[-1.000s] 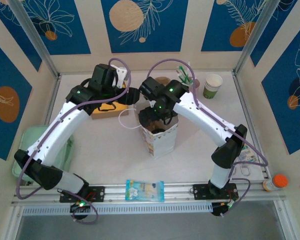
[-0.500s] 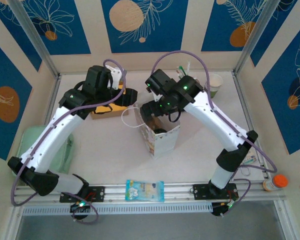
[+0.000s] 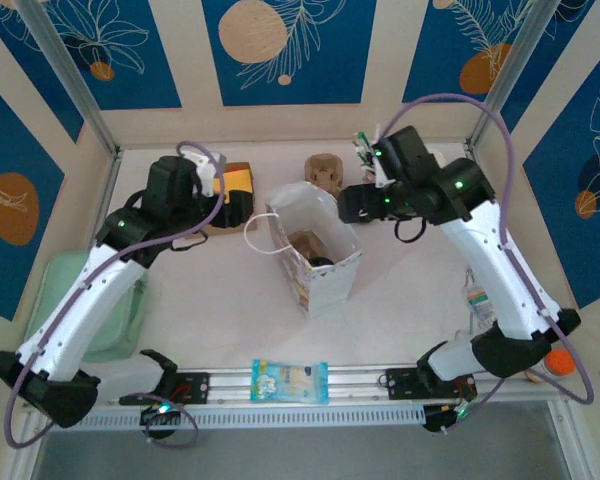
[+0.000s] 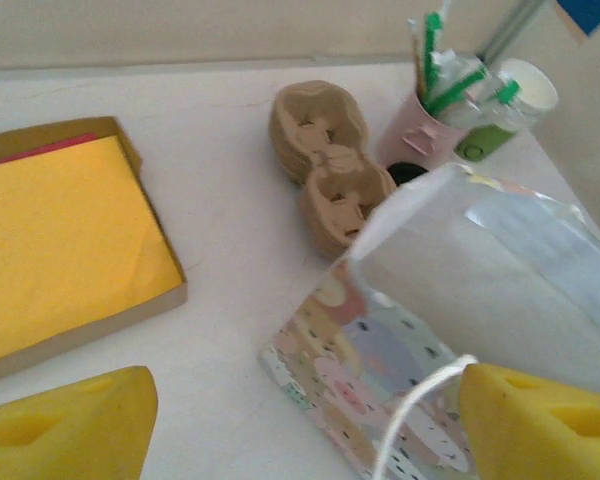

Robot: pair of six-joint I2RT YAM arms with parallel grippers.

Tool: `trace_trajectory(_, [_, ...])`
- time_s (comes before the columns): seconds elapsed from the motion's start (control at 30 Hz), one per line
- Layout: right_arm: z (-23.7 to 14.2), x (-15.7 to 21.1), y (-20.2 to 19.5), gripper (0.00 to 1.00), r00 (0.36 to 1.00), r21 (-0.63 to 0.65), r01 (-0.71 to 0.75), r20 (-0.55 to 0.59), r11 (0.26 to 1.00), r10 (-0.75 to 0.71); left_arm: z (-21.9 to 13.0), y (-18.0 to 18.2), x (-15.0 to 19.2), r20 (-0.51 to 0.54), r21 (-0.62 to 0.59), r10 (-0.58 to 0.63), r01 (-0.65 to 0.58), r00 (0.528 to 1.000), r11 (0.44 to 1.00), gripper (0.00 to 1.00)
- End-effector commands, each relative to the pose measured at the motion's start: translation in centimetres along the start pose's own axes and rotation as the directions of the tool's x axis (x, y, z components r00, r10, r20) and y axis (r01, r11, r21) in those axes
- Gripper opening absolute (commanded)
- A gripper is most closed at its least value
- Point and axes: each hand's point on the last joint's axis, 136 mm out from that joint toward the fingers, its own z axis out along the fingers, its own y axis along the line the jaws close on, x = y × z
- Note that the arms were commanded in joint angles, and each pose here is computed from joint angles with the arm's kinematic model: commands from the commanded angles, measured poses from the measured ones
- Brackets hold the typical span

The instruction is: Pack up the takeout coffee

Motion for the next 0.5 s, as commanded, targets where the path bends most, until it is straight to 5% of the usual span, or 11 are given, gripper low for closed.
trace_trajectory(0.0, [0.4, 0.7, -1.8, 0.99, 0.996, -0.004, -0.084, -0.006, 0.996, 0.084, -1.1, 2.1, 0.1, 0.056, -0.009, -0.124, 0.125, 0.991, 0.992, 0.77])
trace_trajectory(0.47, [4.7, 5.6, -6.9, 0.99, 0.968, 0.097, -0.203, -0.128, 0.974, 0.214, 3.4, 6.6, 8.9, -0.09, 0.037, -0.44, 0.444, 0.894, 0.895, 0.71])
